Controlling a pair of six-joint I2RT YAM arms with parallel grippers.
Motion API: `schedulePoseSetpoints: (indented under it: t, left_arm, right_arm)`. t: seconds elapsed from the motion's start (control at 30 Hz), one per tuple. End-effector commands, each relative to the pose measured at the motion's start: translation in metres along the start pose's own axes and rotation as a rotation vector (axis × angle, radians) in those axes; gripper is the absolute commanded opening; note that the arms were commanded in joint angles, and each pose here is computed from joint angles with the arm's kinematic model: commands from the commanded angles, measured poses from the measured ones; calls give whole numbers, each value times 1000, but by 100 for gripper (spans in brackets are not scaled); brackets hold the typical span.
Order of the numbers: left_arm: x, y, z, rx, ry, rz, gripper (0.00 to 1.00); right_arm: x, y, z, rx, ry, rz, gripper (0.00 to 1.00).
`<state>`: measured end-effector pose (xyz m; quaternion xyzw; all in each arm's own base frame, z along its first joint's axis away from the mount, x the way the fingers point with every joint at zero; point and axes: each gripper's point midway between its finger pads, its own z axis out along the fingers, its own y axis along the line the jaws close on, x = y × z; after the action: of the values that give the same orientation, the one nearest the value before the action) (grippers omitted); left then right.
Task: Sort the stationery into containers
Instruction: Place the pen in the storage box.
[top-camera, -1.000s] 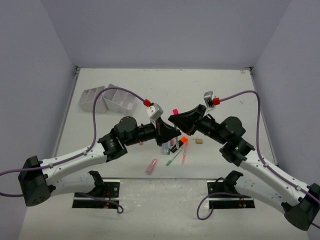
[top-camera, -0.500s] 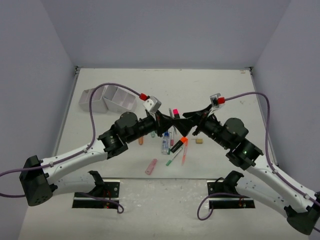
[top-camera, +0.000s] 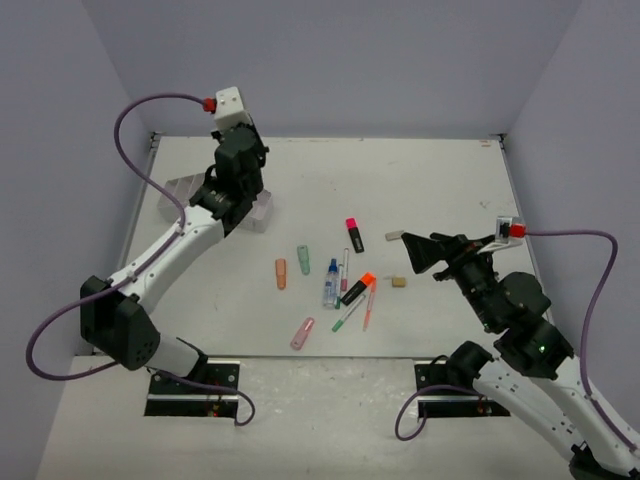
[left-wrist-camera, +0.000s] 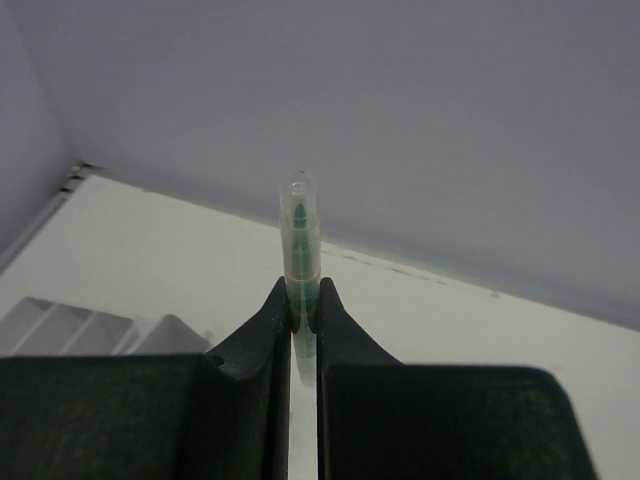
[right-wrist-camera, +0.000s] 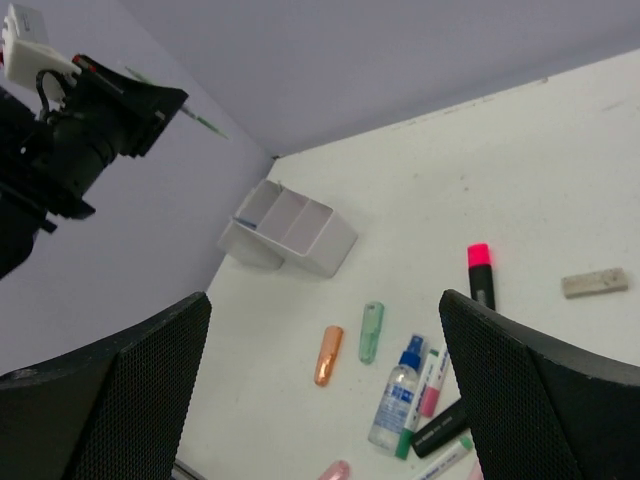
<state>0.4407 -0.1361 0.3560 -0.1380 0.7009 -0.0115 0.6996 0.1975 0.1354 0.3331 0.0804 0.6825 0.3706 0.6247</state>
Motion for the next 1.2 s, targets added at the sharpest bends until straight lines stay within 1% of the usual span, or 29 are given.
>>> schedulePoseSetpoints:
  t: [0.0,0.07,0.1,0.17,0.23,0.37,0.43,0.5,0.57,0.6,0.67,0.77,0.8,0.87,0.93,1.07,1.13,1.17]
  left_arm:
    - [7,84,52,-268,-37,52,0]
    - [14,96,65,-245,-40,15,0]
    - [22,97,65,-239,-27,21,0]
    - [26,108,71,-240,-48,10,0]
    - [35,111,75,-216,-41,8,0]
    - [70,124,73,-226,4,-14,0]
    - [78,125,73,-226,13,-25,0]
    - [100,133,70,-248,39,-28,0]
    - [110,139,67,-272,50,-33,0]
    - [113,141,67,-281,52,-37,2]
    - [114,144,66,-290,51,-35,10]
    - [111,147,63,-316,52,-41,29]
    - [110,147,63,-315,50,-42,38]
    - [103,148,59,-315,36,-45,61]
    - [96,147,57,-310,28,-46,65]
    - [80,141,51,-283,16,-60,65]
    - [64,127,43,-229,12,-80,69]
    - [50,117,36,-196,-1,-96,74]
  right_arm:
    - [30,-25,-1,56,61,-38,99]
    - [34,-29,-3,58,63,-52,99]
    - [35,-31,-3,61,65,-58,99]
    - [36,-31,-5,53,64,-63,99]
    - [38,-33,-4,54,70,-67,99]
    - [44,-32,0,58,94,-72,99]
    - [45,-32,0,59,101,-76,99]
    - [46,-32,1,57,105,-78,99]
    - [45,-32,0,57,104,-80,99]
    - [45,-32,0,57,106,-81,99]
    - [44,-31,1,59,108,-83,99]
    - [45,-32,2,68,118,-89,99]
    - [46,-32,2,70,121,-90,99]
    - [47,-32,4,73,128,-89,99]
    - [47,-32,6,80,133,-93,99]
    - [49,-36,12,109,143,-119,99]
    - [54,-44,16,154,174,-149,99]
    - [56,-48,21,183,197,-163,99]
